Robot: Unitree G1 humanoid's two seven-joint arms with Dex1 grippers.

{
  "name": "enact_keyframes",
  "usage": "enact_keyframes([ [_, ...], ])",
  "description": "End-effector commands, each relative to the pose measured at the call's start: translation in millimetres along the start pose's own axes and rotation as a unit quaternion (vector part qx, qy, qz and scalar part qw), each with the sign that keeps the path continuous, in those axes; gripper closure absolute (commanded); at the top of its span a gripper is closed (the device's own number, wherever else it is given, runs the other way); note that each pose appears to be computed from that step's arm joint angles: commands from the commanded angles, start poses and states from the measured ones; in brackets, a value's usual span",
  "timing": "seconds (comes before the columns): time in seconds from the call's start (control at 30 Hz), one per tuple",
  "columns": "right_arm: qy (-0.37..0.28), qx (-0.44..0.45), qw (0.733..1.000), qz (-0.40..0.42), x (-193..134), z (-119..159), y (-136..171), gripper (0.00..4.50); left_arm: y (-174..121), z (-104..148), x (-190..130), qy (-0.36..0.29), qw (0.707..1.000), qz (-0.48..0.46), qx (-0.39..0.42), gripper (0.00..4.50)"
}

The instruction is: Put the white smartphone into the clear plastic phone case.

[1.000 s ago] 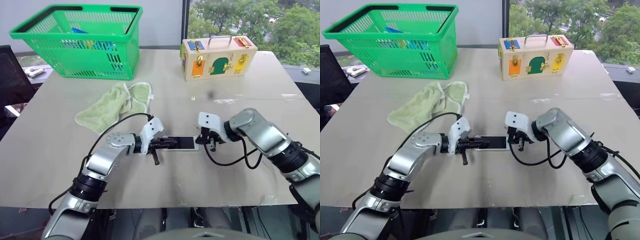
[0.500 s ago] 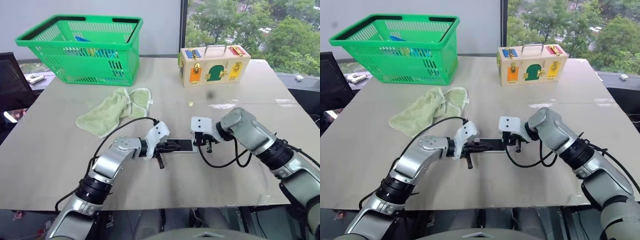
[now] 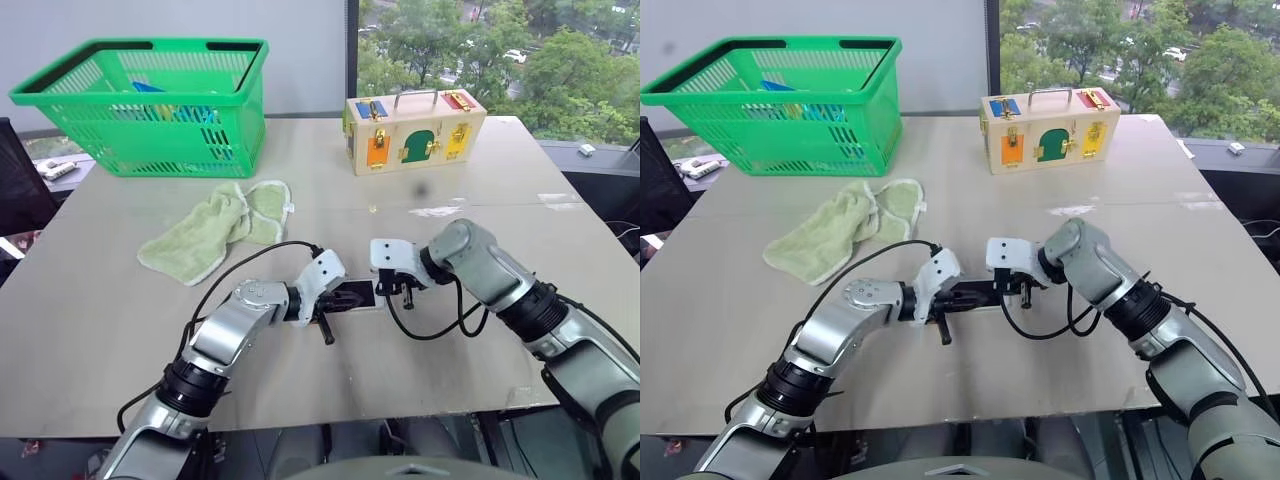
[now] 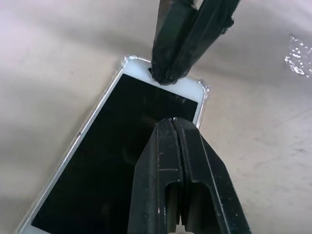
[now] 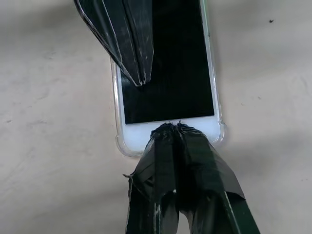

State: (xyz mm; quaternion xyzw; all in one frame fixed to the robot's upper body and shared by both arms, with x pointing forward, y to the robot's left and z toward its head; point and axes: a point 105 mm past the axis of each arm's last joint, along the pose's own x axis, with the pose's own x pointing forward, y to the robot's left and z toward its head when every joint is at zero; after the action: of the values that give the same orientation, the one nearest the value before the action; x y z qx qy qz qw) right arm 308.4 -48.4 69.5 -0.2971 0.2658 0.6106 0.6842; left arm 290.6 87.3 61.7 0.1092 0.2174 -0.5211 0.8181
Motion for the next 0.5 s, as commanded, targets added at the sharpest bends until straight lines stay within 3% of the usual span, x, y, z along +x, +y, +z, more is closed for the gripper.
enact_keyframes([
  [0.03, -0.018, 0.071, 0.996, 0.051, 27.0, -22.2, 27.3, 4.38, 15.4, -6.8, -9.2, -0.001, 1.0, 0.017, -0.007, 4.5],
  [0.27, -0.057, 0.064, 0.996, 0.014, 6.1, -14.7, 23.4, 4.38, 32.4, -33.2, -38.7, 0.008, 1.0, 0.022, -0.007, 4.5],
  [0.5, -0.164, 0.052, 0.984, -0.037, -13.6, 14.3, 17.6, 4.38, 29.5, -50.1, -43.3, 0.024, 1.0, 0.02, -0.004, 4.5],
])
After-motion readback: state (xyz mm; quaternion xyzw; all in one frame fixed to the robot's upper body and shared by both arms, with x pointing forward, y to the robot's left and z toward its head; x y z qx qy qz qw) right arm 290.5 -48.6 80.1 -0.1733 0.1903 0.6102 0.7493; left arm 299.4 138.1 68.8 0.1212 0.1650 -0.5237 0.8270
